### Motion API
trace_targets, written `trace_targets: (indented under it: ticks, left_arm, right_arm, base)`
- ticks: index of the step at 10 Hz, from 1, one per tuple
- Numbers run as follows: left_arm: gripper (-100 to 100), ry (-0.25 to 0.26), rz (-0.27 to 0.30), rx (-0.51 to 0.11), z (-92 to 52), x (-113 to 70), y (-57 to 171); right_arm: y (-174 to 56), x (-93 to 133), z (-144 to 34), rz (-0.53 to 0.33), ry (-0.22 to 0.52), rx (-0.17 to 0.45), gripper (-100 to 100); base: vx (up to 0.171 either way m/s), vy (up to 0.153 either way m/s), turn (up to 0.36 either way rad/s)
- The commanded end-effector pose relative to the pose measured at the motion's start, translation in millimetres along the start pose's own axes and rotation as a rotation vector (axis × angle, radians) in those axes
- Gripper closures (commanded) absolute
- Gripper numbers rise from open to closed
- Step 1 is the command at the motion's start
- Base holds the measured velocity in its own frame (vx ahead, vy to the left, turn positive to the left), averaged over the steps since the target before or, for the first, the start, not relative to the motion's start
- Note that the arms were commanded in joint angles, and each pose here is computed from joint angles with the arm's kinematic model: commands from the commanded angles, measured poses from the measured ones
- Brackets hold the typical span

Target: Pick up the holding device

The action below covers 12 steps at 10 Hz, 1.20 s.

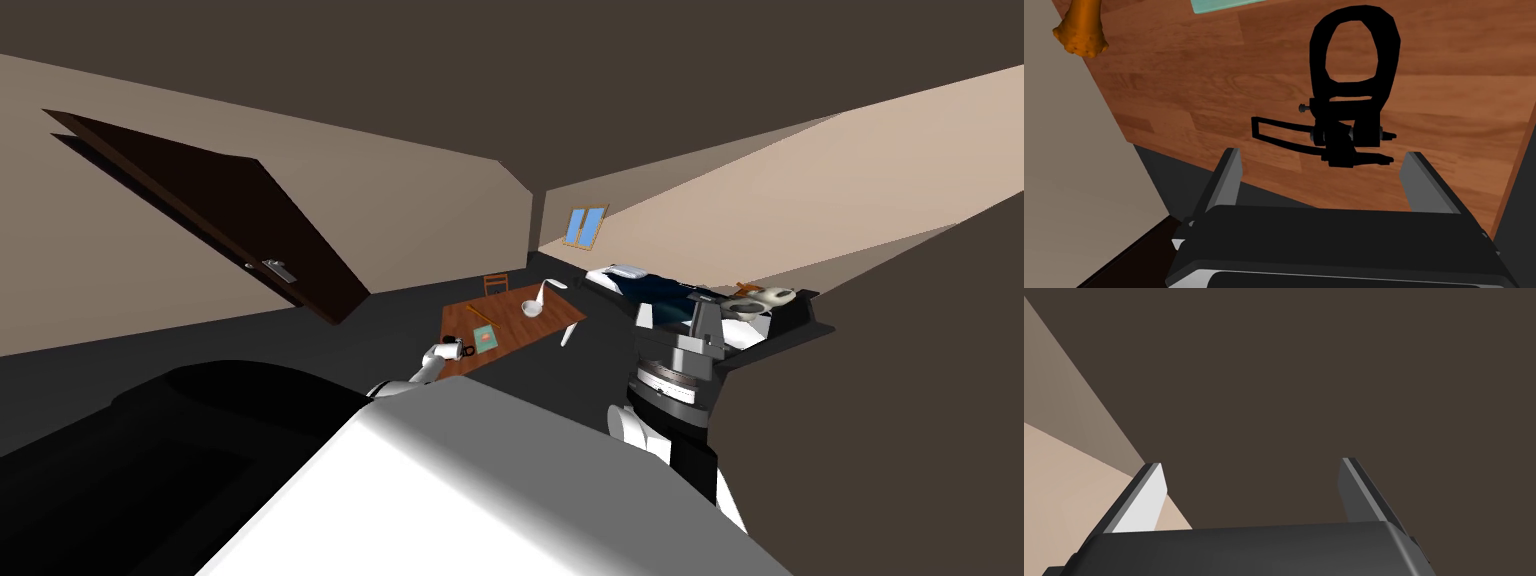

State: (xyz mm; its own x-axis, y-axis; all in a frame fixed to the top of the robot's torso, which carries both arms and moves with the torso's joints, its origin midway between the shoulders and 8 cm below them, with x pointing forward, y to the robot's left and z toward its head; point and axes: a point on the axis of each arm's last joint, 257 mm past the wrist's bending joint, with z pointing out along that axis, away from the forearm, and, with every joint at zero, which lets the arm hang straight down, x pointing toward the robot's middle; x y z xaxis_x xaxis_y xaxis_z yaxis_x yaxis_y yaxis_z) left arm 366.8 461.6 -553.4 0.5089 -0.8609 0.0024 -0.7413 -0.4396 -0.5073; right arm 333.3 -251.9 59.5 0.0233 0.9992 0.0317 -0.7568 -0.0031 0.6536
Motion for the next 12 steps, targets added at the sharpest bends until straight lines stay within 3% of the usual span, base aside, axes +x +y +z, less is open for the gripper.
trace_targets:
  ticks: [1, 7, 10, 11, 12]
  left_arm:
    - [-100, -0.007, -0.003, -0.02, 3.3, -4.8, 5]
    - [-100, -0.066, -0.015, -0.161, 7.6, -35.8, 58]
    - [-100, -0.061, -0.012, -0.145, 8.1, -34.3, 50]
    - [0, -0.061, -0.013, -0.145, 7.9, -34.1, 49]
    - [-100, -0.073, -0.037, -0.146, 10.0, -39.7, 60]
  right_arm:
    - [0, 0, 0.0, 0.0, 0.0, 0.0, 0]
    - [0, 0, 0.0, 0.0, 0.0, 0.0, 0]
    - [0, 0, 0.0, 0.0, 0.0, 0.0, 0]
    - [0, 0, 0.0, 0.0, 0.0, 0.0, 0]
    - [0, 0, 0.0, 0.0, 0.0, 0.0, 0]
  base:
    - [0.055, -0.011, -0.004]
    - [0.064, 0.002, -0.015]
    - [0.006, 0.005, 0.002]
    - [0.0, 0.0, 0.0]
    - [0.005, 0.031, -0.185]
